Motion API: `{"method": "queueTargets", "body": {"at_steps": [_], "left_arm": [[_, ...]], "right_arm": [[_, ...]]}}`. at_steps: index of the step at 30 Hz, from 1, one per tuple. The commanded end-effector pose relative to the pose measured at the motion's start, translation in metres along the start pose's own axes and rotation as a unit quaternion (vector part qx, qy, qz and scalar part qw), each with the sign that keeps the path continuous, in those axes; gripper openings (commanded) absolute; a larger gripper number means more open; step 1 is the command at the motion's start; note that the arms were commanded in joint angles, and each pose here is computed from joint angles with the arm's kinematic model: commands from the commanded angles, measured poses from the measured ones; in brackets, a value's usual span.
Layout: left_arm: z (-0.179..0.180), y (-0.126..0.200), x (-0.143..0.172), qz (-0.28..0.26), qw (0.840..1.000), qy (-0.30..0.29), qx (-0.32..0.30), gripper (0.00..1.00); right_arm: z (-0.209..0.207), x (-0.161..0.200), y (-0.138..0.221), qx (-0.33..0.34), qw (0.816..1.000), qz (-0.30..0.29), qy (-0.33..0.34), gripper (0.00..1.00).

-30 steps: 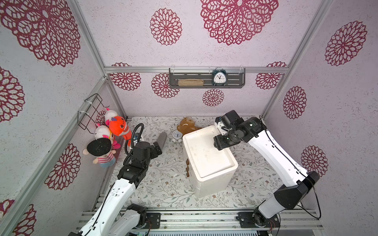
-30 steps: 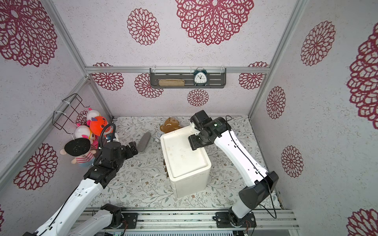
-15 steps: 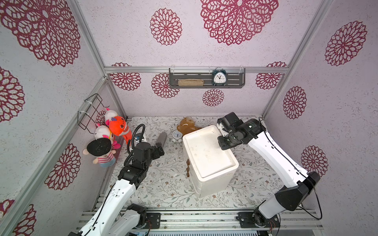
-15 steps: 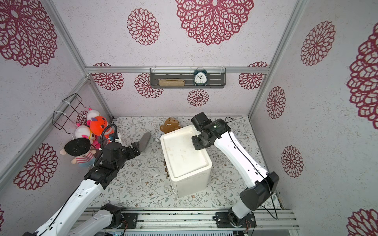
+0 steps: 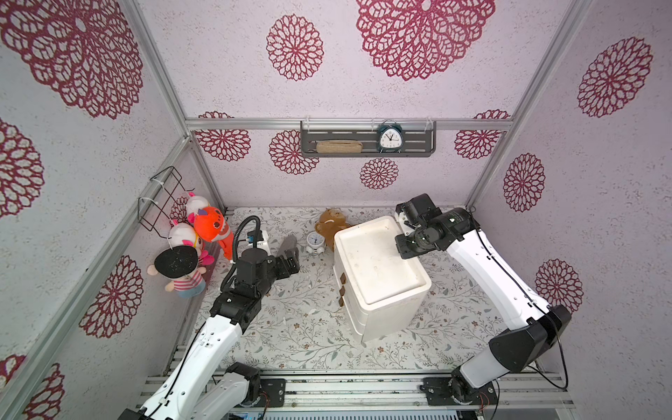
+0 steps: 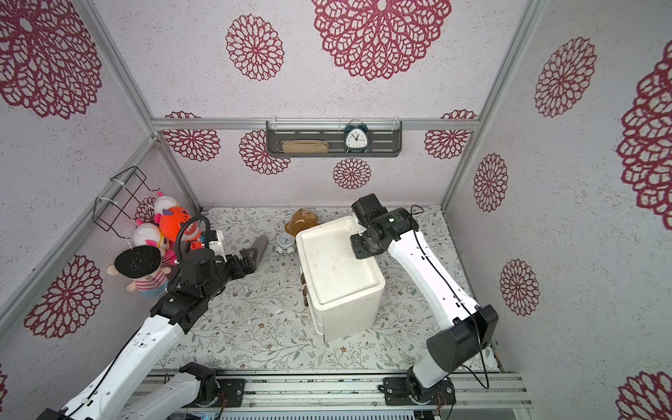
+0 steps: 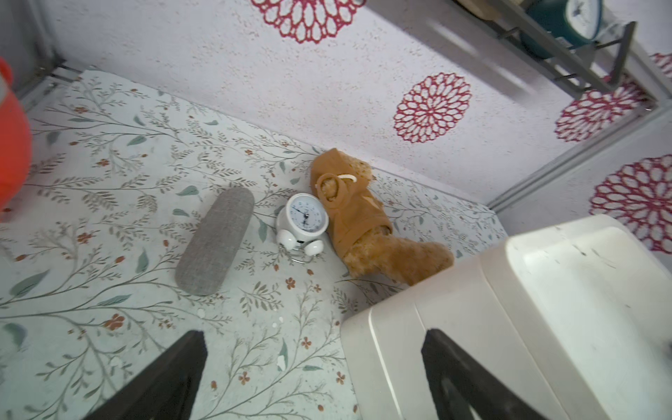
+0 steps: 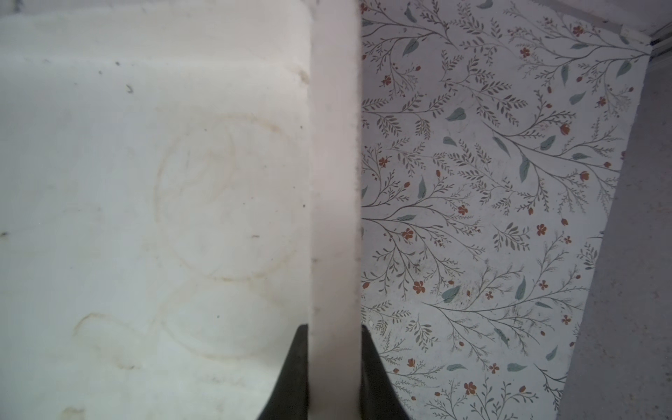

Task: Take the microphone out of the drawer
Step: Move the storage box to the center of the board.

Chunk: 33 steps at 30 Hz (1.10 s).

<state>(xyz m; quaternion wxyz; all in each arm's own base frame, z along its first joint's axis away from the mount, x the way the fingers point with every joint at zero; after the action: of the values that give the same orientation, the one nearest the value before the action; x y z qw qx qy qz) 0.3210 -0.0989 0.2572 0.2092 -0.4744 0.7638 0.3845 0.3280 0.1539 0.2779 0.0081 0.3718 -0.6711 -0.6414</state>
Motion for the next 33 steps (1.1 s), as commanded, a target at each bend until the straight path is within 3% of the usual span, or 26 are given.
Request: {"method": "queueTargets", "body": {"at_steps": [1,7,13,17,22,33], "left_arm": [[-0.045,-0.001,0.002,0.036,0.994,0.010,0.102,0.97],[-0.079,-0.018,0.015,0.090,0.975,0.049,0.197,0.97],[-0.101,-0.034,0.032,0.134,0.961,0.048,0.235,0.97],[-0.113,-0.044,0.046,0.163,0.947,0.066,0.269,1.00],[-0.120,-0.055,0.063,0.182,0.929,0.094,0.309,0.89],[-0.116,-0.059,0.112,0.229,0.907,0.103,0.337,0.86]], "right_arm": [[-0.061,-0.031,0.016,0.135,0.988,-0.078,0.001,0.00],[-0.078,-0.047,0.017,0.121,0.982,-0.142,0.021,0.00],[-0.072,-0.060,0.020,0.079,0.976,-0.188,0.075,0.00],[-0.071,-0.065,0.019,0.057,0.976,-0.192,0.084,0.00],[-0.071,-0.067,0.009,0.045,0.980,-0.182,0.068,0.00],[-0.070,-0.062,-0.004,0.034,0.986,-0.158,0.033,0.00]]}}
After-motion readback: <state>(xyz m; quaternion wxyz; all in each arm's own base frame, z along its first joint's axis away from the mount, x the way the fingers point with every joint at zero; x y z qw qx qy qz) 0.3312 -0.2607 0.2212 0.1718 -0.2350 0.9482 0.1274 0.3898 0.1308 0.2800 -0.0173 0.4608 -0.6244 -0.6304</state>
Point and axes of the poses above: each gripper's point midway between its finger pads, its own y axis back along the fingers, its own z axis along the line the jaws close on, x = y × z, the point moved 1 cm from there along y, back along the fingers, and after that the axes turned 14 degrees about y, right-handed, at the moved point
